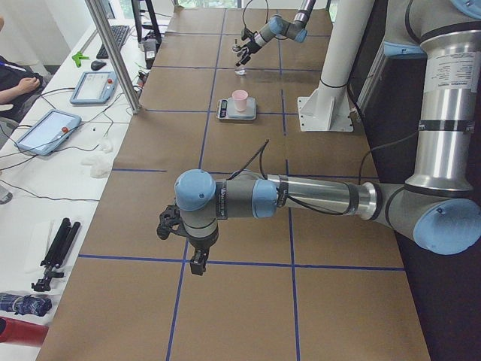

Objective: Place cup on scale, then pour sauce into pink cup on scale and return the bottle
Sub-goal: 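Lift the sauce bottle with the right gripper toward the pink cup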

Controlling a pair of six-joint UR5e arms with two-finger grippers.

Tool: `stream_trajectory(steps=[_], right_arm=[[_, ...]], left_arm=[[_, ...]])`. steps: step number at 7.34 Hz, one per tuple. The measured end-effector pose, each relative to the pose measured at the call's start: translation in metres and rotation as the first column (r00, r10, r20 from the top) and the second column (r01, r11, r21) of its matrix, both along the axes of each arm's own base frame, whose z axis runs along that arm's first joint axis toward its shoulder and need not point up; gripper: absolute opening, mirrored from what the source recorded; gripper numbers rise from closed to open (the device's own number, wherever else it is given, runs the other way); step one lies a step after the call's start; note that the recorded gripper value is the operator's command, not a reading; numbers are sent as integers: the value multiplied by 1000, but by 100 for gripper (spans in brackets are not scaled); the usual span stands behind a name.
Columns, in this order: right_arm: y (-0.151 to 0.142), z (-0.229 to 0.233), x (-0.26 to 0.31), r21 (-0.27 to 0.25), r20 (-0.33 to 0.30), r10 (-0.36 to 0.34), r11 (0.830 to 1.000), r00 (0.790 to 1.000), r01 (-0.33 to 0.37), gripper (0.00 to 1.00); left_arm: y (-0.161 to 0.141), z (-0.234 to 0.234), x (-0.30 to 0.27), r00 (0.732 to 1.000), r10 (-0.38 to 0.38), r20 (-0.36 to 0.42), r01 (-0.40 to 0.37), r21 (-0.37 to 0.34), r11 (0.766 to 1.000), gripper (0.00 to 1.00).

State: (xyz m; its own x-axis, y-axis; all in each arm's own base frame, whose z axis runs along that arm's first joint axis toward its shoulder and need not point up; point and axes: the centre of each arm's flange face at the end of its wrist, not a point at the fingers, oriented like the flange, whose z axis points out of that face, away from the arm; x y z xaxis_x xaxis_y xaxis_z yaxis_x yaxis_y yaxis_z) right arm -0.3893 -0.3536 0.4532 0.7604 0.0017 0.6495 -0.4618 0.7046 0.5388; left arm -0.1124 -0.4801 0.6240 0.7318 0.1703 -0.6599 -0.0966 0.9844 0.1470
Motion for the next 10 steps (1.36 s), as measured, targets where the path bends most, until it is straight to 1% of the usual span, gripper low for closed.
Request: stream_trajectory(steps=[2, 3, 5, 6, 7, 8, 9, 10], right_arm=[[-1, -7, 1, 15, 7, 9, 1000, 1000, -9, 0], [-1, -17, 6, 37, 8, 10, 999, 1000, -10, 0], [-1, -44, 16, 109, -8, 1, 994, 1000, 0, 0], [-2, -53, 17, 144, -37, -15, 989, 999, 20, 0], [-6, -63, 18, 188, -82, -38, 981, 996, 53, 0], [-13, -75, 18, 238, -141, -62, 967, 988, 94, 0], [-20, -89, 19, 278, -187, -73, 953, 980, 124, 0], [-26, -99, 18, 301, -216, -78, 943, 973, 142, 0]], left_arm=[[0, 0, 0, 1000, 0, 0, 0, 0, 1000, 100], [0, 0, 0, 1000, 0, 0, 0, 0, 1000, 100], [1, 3, 0, 1000, -8, 0, 8, -14, 1000, 100], [4, 5, 0, 999, -32, 3, 32, -43, 999, 100], [9, 9, 1, 998, -57, 4, 57, -75, 996, 100], [14, 13, 2, 998, -66, 4, 67, -90, 994, 100], [16, 14, 3, 998, -68, 2, 68, -94, 993, 100], [17, 14, 4, 998, -67, 1, 67, -90, 994, 100]])
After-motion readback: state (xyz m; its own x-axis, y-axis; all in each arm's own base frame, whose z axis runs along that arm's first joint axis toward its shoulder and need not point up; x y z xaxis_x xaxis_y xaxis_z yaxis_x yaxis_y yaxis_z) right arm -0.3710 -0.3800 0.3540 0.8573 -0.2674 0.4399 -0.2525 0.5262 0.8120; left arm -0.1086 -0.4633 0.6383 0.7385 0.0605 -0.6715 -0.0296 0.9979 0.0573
